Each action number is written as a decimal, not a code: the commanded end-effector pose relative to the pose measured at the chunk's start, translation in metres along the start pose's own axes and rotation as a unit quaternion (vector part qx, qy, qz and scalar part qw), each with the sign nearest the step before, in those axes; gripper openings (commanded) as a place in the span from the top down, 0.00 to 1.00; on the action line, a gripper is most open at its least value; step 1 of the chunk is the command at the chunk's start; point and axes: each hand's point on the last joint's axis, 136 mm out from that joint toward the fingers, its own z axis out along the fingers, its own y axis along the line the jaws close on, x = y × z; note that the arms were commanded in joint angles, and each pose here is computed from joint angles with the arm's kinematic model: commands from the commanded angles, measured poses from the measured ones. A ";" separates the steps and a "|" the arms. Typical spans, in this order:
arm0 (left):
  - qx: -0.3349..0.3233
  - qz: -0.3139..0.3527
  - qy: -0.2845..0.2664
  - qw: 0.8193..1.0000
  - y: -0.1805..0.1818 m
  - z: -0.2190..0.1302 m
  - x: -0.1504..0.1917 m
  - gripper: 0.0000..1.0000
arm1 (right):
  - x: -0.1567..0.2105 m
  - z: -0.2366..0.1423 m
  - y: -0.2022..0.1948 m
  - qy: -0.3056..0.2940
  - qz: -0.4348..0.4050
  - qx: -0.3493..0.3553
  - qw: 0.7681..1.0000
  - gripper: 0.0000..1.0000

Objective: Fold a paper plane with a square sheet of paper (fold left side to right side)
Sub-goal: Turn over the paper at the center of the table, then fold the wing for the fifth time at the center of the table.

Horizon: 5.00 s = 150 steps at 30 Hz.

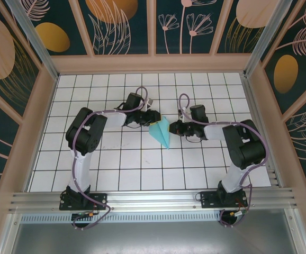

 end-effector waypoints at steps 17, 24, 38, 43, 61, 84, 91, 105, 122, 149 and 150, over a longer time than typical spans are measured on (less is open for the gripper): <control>0.053 0.075 -0.051 0.994 -0.091 -0.046 -0.031 0.92 | -0.009 -0.081 0.053 -0.107 -0.018 -0.135 0.985 0.04; 0.114 0.111 -0.079 0.984 -0.154 -0.087 -0.037 0.92 | -0.004 -0.100 0.097 -0.093 -0.059 -0.231 0.967 0.01; 0.230 0.111 -0.056 0.965 -0.207 -0.119 -0.016 0.90 | -0.015 -0.100 0.144 -0.085 -0.099 -0.296 0.946 0.04; 0.239 0.105 -0.049 0.964 -0.205 -0.118 -0.012 0.90 | -0.023 -0.104 0.154 -0.089 -0.098 -0.311 0.941 0.28; 0.101 0.132 -0.130 0.977 -0.160 -0.155 -0.034 0.52 | -0.023 -0.092 0.123 -0.090 -0.094 -0.190 0.973 0.75; -0.246 0.127 -0.474 0.836 -0.086 -0.353 -0.016 0.25 | -0.019 -0.049 0.076 0.016 -0.389 0.625 0.676 0.82; -0.248 0.126 -0.473 0.836 -0.083 -0.354 -0.012 0.24 | -0.003 -0.007 0.050 0.074 -0.432 0.645 0.625 0.82; -0.241 0.128 -0.457 0.847 -0.079 -0.342 -0.012 0.24 | 0.047 0.038 0.038 0.149 -0.449 0.580 0.663 0.52; -0.105 0.116 -0.291 0.944 -0.073 -0.234 -0.003 0.16 | 0.023 -0.055 0.124 -0.009 -0.305 0.322 0.896 0.05; -0.009 0.016 -0.044 0.999 0.002 -0.031 0.024 0.77 | -0.013 -0.080 0.028 -0.095 -0.078 -0.043 0.991 0.21; -0.008 0.018 -0.042 0.999 0.002 -0.031 0.025 0.80 | -0.014 -0.076 0.026 -0.090 -0.078 -0.048 0.992 0.23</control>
